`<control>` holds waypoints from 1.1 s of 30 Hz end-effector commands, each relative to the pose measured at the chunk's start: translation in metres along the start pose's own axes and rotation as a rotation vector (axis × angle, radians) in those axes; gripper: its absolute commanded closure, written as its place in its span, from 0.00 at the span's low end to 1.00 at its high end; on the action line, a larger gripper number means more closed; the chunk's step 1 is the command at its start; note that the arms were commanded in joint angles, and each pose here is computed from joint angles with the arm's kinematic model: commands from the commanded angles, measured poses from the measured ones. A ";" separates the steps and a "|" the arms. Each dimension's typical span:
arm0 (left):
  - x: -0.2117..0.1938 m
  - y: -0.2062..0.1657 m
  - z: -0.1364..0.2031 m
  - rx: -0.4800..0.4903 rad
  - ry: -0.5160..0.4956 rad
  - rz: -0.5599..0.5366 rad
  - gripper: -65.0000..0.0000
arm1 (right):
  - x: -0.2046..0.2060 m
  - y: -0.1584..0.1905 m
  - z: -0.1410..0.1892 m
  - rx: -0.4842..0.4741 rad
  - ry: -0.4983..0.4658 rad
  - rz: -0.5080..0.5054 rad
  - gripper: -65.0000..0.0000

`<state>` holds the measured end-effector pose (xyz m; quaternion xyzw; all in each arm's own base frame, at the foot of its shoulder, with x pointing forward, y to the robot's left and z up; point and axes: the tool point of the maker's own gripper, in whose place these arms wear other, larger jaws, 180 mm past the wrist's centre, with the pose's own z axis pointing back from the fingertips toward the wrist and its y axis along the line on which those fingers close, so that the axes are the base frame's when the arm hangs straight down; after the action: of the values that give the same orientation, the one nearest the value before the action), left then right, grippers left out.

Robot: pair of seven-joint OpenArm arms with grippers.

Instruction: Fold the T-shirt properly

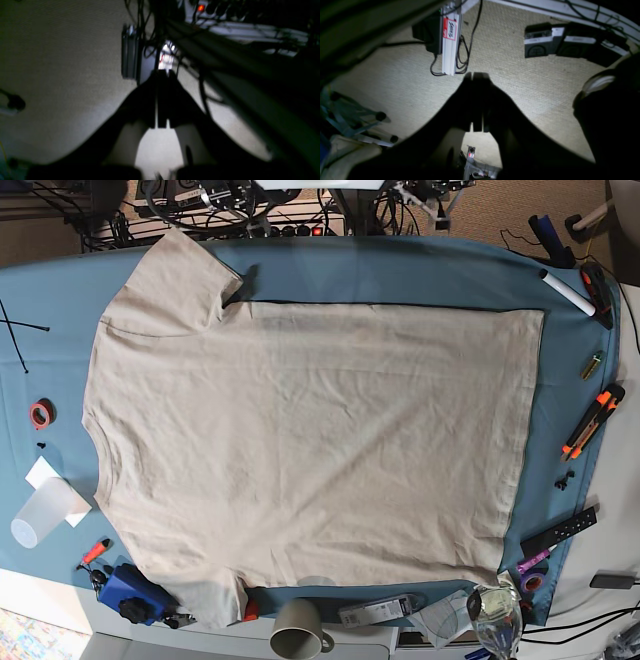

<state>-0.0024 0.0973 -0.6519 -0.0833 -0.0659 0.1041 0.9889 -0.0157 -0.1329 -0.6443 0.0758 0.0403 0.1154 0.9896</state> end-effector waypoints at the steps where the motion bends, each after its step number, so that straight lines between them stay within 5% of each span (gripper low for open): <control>1: -0.003 0.010 0.004 0.013 0.001 0.026 1.00 | -0.007 -0.005 0.003 -0.005 0.007 0.003 1.00; 7: -0.022 0.062 0.030 0.088 -0.001 0.121 1.00 | -0.026 -0.035 0.032 -0.070 -0.015 0.072 1.00; 16: -0.041 0.117 0.096 0.175 -0.099 0.085 1.00 | -0.046 -0.053 0.106 -0.112 -0.089 0.203 1.00; 20: -0.040 0.119 0.128 0.182 -0.147 0.029 1.00 | -0.044 -0.047 0.144 -0.126 -0.151 0.216 1.00; 24: -0.040 0.107 0.161 0.131 -0.165 0.017 1.00 | -0.036 -0.046 0.187 -0.115 -0.227 0.118 1.00; 33: -0.008 0.078 0.229 0.089 -0.273 -0.104 1.00 | 0.014 -0.081 0.297 -0.229 -0.458 0.036 1.00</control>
<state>-0.0563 0.2037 -0.4474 -0.0228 -0.1979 0.0675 0.9776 0.0427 -0.2511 -0.3697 -0.0123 -0.1919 0.1123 0.9749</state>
